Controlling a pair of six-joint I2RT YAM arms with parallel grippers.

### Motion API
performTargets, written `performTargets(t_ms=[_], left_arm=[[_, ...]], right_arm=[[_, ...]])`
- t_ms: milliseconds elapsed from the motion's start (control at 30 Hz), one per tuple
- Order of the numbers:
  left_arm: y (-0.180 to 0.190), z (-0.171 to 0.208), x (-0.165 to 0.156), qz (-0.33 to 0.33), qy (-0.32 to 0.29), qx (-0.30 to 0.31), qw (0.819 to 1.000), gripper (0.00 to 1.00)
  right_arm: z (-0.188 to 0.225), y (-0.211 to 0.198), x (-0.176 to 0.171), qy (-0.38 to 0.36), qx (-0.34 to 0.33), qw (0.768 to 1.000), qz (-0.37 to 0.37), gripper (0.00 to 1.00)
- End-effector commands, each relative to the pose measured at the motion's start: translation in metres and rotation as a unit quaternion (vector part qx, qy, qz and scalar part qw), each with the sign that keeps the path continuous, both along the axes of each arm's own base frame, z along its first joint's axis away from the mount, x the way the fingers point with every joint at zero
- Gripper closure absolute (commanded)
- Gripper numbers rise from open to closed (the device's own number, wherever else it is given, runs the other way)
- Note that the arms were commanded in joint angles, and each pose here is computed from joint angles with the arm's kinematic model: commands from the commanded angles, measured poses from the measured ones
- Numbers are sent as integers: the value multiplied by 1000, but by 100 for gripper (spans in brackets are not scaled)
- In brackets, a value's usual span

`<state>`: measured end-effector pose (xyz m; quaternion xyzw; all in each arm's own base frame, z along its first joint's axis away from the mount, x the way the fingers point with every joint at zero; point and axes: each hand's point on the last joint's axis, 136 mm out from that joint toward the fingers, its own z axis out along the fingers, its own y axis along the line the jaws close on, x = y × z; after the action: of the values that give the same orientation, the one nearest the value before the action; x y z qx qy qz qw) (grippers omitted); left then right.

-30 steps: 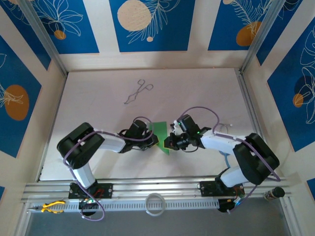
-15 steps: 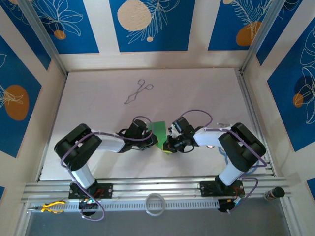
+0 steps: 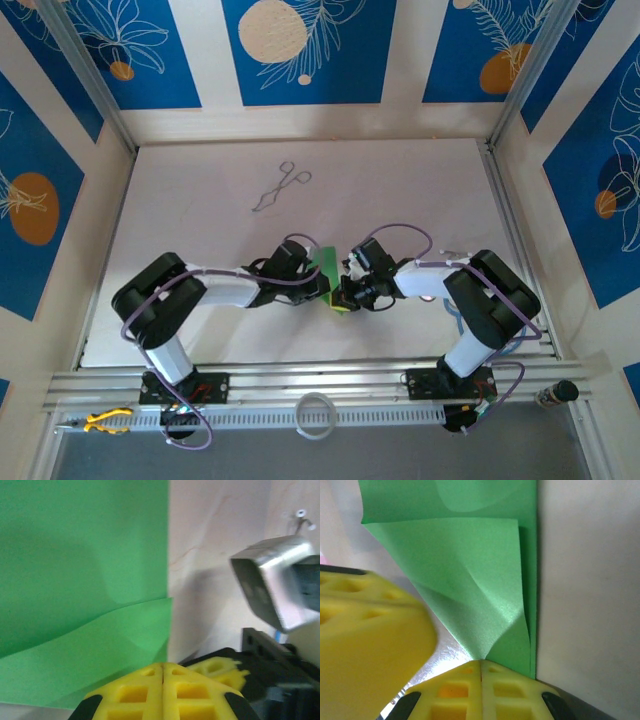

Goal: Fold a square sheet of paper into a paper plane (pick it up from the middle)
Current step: Third fold the triangle at the center of the table.

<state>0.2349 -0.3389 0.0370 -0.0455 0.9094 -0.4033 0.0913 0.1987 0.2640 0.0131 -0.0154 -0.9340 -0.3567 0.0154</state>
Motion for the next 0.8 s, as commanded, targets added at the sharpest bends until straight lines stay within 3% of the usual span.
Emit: performTargets(t_ms=[0, 500, 767], left_arm=[[8, -13, 0, 4, 1, 26, 1000, 100], [56, -33, 28, 56, 18, -2, 998, 100], [81, -33, 36, 64, 33, 50, 996, 100]], right_arm=[[-22, -23, -19, 38, -52, 998, -9, 98], [-32, -35, -22, 46, -76, 996, -17, 99], [-34, -35, -24, 52, -77, 996, -13, 99]])
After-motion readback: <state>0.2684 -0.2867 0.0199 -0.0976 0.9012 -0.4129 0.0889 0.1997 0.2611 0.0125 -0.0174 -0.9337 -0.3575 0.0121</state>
